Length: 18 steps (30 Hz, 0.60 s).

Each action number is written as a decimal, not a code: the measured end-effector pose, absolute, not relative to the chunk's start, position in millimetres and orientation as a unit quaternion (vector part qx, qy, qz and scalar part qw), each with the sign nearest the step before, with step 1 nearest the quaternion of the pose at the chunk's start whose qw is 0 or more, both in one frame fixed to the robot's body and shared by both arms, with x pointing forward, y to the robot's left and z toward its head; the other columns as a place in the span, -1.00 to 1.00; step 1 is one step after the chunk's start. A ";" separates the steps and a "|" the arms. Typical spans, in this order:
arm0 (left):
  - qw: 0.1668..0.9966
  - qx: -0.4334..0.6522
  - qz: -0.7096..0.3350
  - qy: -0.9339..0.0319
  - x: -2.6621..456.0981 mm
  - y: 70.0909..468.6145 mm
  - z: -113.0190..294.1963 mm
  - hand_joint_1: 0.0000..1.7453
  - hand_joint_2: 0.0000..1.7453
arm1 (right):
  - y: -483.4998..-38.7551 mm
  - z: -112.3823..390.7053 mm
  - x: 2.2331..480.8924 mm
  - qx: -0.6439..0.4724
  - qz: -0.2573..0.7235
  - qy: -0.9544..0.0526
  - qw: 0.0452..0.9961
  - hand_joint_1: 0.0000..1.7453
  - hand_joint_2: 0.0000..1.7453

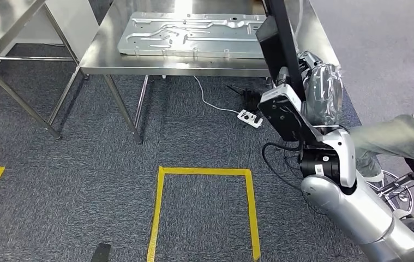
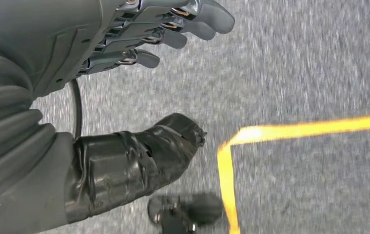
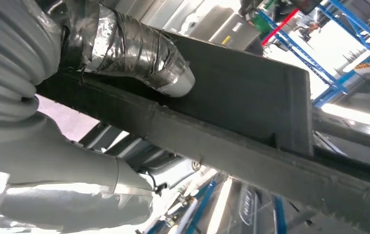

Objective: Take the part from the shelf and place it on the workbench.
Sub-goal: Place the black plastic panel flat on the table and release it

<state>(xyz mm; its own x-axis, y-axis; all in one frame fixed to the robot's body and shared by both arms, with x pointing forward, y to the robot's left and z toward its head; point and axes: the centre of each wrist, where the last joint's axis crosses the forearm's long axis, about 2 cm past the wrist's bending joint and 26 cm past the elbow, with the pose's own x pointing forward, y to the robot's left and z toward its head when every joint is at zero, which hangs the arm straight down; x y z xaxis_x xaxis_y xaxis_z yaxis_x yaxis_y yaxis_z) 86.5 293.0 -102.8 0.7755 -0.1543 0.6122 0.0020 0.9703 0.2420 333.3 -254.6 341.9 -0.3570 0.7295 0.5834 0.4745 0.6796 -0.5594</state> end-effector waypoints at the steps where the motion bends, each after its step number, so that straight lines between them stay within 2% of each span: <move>1: 0.935 0.115 -0.042 -0.332 86.6 293.2 -102.7 -1.00 1.00 | -254.6 342.1 333.3 -0.372 0.149 -0.810 0.428 1.00 1.00; 18: 0.934 0.117 -0.041 -0.334 87.5 293.4 -102.5 -1.00 1.00 | -255.2 338.4 332.3 -0.375 0.155 -0.807 0.430 1.00 1.00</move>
<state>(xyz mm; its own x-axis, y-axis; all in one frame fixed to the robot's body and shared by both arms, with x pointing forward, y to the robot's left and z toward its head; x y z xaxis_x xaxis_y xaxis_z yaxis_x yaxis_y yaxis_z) 87.5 293.4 -102.5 0.7736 -0.1546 0.6145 -0.0013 0.9694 0.2456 332.3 -255.2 338.4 -0.3502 0.7378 0.5771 0.4715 0.6712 -0.5720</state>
